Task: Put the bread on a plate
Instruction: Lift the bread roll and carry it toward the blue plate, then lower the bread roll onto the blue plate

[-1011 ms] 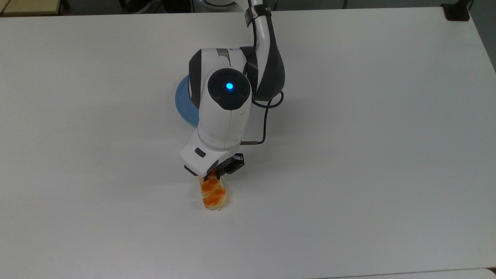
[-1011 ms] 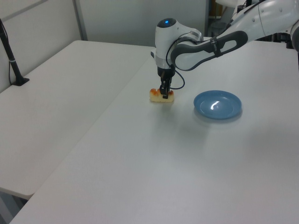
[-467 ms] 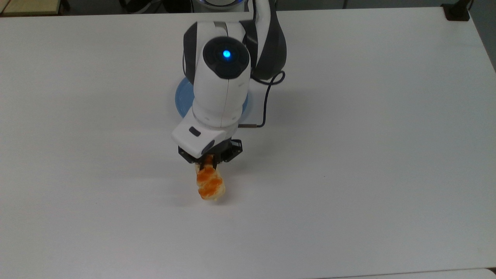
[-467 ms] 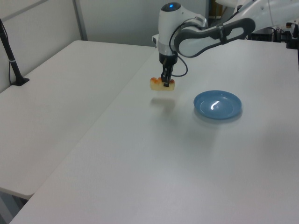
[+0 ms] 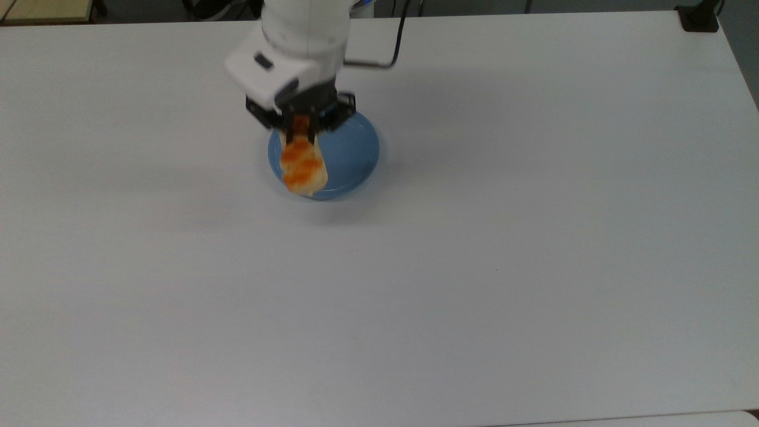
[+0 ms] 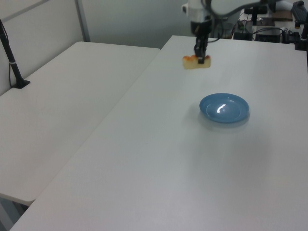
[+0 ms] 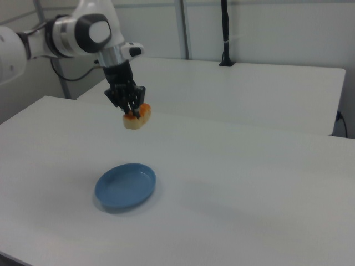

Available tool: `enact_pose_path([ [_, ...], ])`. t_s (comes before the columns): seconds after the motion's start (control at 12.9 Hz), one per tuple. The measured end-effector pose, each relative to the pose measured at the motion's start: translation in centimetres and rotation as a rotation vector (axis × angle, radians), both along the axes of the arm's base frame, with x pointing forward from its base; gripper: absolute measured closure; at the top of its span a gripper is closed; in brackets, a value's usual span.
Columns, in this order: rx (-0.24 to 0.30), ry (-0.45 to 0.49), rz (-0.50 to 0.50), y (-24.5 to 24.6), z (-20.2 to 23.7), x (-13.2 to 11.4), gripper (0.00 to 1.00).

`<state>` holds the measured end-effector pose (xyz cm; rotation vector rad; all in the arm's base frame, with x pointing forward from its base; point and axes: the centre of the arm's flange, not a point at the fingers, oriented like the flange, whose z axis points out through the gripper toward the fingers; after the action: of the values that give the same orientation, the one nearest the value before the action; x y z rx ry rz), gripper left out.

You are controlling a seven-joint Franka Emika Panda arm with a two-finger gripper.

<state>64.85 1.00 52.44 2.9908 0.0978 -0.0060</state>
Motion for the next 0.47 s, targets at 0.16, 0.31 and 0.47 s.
enact_pose_path([
  [0.16, 0.003, 0.003, -0.002, -0.1, 2.5, -3.7, 0.71],
  [0.31, 0.0, 0.002, 0.014, 0.5, 1.8, -6.3, 0.72],
  [0.47, 0.004, -0.035, 0.004, 1.0, -0.9, -7.6, 0.72],
])
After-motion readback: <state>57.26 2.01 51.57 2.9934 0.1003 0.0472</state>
